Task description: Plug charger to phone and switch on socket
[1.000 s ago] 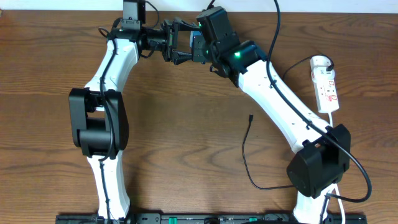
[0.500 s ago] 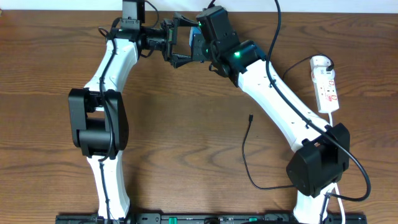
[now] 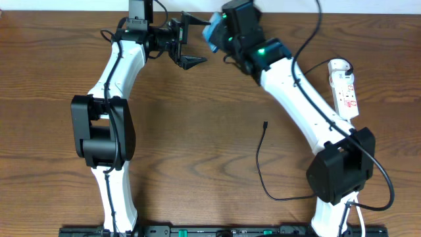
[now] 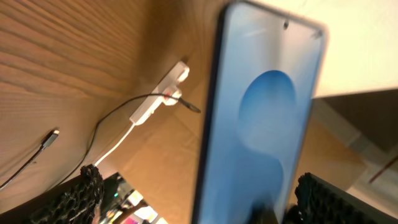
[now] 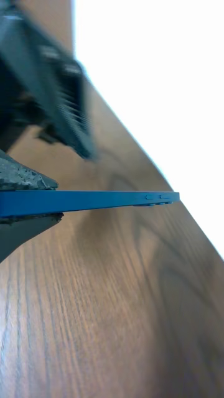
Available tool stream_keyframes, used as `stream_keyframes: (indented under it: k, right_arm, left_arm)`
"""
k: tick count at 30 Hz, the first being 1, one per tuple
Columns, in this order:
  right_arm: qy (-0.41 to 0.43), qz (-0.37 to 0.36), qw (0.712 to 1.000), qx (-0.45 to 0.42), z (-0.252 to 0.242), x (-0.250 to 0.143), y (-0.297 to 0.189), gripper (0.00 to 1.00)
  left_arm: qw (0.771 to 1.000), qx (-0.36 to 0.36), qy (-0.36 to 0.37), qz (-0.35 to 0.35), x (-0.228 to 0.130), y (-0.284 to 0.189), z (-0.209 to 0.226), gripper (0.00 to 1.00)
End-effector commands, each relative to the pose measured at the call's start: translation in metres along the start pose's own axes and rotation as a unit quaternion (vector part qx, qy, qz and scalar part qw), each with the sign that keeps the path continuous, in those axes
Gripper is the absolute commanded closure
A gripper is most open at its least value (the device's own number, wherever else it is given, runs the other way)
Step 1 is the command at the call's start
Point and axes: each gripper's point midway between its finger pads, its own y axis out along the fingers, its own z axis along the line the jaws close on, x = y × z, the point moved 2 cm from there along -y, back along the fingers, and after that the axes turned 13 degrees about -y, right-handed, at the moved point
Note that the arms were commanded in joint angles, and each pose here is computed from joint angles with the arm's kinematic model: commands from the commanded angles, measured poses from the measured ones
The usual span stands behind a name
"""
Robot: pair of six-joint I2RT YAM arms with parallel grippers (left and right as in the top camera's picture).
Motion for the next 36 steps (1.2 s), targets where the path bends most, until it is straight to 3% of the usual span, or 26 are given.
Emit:
stream_keyframes:
  k: [1,6,10,18,27,36]
  right_arm:
    - [0.144,-0.037,0.989,-0.004,-0.007,0.026,-0.008,0.99]
    - [0.203,-0.036,0.979,-0.002,-0.009,0.027,-0.008,0.99]
    - [0.24,-0.007,0.971,0.019,0.0,0.02,-0.008,0.99]
    - [0.252,0.0,0.967,0.023,0.001,0.018,-0.008,0.99]
    - [0.251,0.055,0.965,0.058,0.015,0.005,-0.009,0.99]
    - [0.251,0.064,0.964,0.065,0.017,0.004,-0.01,0.99]
  left_arm:
    - [0.999,-0.013,-0.022,-0.038,0.004,-0.007,-0.008,0.0]
    - [0.998,-0.016,-0.055,-0.04,0.004,-0.007,-0.01,0.0]
    - [0.998,-0.031,-0.036,-0.05,0.007,-0.008,-0.018,0.0]
    - [0.999,-0.03,-0.033,-0.031,0.001,-0.007,-0.019,0.0]
    - [0.999,-0.035,-0.026,-0.016,-0.004,-0.007,-0.022,0.19]
    - [0.999,-0.037,-0.022,0.008,-0.012,-0.007,-0.026,0.19]
